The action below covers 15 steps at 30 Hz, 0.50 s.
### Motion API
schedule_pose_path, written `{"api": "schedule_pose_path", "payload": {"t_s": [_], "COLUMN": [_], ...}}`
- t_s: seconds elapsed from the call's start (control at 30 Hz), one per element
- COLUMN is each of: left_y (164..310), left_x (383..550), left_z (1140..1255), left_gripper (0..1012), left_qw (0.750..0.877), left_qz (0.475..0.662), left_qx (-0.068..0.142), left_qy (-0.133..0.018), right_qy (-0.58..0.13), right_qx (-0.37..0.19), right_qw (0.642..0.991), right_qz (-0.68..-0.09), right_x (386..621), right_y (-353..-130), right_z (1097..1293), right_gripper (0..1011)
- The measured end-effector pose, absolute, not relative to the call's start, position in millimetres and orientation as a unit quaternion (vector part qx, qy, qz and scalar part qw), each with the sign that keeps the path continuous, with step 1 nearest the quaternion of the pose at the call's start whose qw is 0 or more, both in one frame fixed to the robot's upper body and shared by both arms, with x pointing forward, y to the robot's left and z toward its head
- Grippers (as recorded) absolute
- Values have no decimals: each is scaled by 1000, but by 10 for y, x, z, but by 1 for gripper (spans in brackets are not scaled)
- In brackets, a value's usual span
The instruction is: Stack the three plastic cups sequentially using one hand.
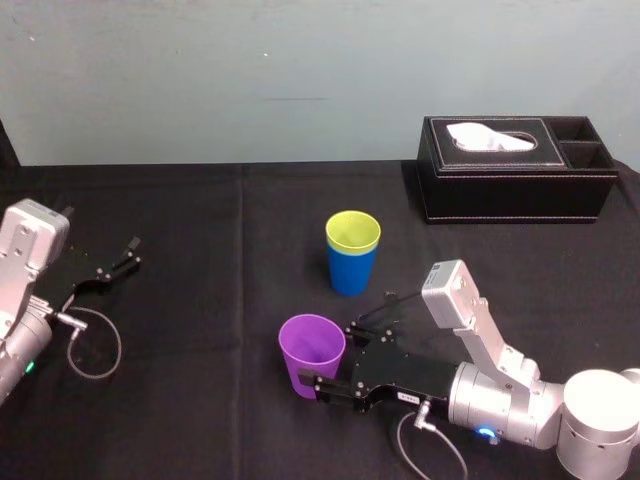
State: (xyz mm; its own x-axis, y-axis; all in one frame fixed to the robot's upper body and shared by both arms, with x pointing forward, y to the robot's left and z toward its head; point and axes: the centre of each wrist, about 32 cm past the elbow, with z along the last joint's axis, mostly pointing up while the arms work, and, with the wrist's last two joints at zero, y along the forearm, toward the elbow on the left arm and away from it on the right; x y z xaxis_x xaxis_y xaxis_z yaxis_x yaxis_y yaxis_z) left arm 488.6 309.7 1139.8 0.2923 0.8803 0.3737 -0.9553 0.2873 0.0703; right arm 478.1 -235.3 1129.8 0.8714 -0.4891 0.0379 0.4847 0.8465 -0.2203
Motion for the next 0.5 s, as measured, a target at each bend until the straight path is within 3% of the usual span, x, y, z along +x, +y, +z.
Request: {"api": "schedule_pose_path", "payload": {"t_s": [0.3,0.5], "left_y": [3097,3097], "left_x": [4886,4886], "left_z": [11398,11398], "left_gripper": [1010,1010], "left_qw": [791,791], "left_qz": [580,580], "left_qx": [141,141], "left_qy": [-132,-132], "right_qy": [-1,-9], "right_qx": [-102,-99], "right_qw": [957,953], "right_qz": [-270,-287], "right_x": [4698,4637], "right_y": [-2390,-2427], "right_z": [11400,11586], "right_gripper": [721,721]}}
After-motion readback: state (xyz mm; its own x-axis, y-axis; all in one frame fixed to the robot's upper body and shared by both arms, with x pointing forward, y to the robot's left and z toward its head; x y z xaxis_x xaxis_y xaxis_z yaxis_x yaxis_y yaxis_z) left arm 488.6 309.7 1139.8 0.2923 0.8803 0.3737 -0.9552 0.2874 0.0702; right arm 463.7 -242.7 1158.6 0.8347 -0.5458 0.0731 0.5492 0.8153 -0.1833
